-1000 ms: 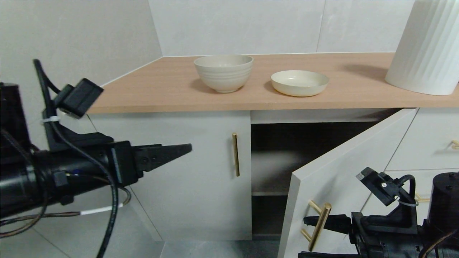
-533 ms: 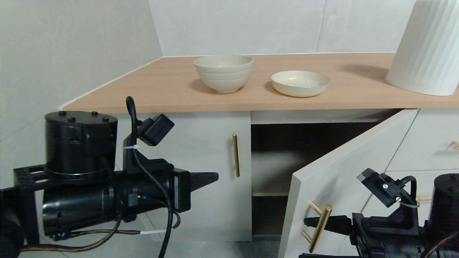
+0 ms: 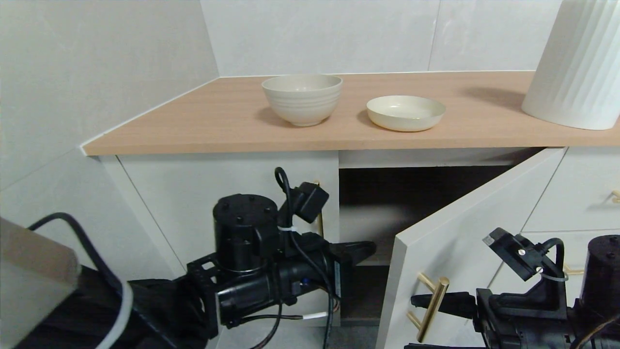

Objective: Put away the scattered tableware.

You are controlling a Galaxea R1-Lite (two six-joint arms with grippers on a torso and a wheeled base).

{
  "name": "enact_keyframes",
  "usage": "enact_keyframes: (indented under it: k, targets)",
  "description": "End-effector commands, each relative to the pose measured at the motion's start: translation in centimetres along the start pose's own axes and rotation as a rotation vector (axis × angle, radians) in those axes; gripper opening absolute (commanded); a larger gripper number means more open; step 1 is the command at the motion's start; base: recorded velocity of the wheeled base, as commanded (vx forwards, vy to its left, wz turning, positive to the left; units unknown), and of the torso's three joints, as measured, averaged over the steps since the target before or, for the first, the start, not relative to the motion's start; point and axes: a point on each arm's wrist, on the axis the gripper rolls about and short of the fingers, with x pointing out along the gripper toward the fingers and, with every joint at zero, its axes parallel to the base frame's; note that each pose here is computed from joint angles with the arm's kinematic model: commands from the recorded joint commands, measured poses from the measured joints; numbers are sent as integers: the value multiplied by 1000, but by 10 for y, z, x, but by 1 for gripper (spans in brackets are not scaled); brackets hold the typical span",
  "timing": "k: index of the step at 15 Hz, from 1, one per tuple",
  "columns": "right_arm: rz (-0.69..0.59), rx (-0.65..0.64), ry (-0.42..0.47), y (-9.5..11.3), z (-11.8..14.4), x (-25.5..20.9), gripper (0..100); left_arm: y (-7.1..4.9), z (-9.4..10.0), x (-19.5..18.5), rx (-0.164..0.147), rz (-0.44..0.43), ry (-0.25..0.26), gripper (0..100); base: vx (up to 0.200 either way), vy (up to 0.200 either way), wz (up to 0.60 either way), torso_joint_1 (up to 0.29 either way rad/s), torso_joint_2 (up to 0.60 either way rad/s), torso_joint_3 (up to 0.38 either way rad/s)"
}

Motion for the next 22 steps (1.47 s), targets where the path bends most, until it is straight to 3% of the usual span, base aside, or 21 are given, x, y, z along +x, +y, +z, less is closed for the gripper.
enact_keyframes:
  k: [1, 5, 7, 15, 19, 22]
  targets:
    - [0, -6, -9, 1, 1, -1, 100, 5, -32, 27, -10, -14, 78, 0, 0, 0, 0, 0, 0, 0]
    - [-17, -12, -28, 2, 3, -4, 100, -10, -28, 28, 4, -59, 64, 0, 0, 0, 0, 0, 0, 0]
    - [-84, -14, -64, 1, 5, -6, 100, -20, -23, 30, 16, -91, 49, 0, 0, 0, 0, 0, 0, 0]
    - [-255, -61, -186, 17, -13, -59, 100, -26, -21, 30, 23, -104, 40, 0, 0, 0, 0, 0, 0, 0]
    - [-340, -153, -131, 27, -19, -80, 100, -32, -20, 28, 24, -116, 42, 0, 0, 0, 0, 0, 0, 0]
    - [-354, -177, -187, 35, -7, -86, 100, -33, -21, 28, 25, -115, 48, 0, 0, 0, 0, 0, 0, 0]
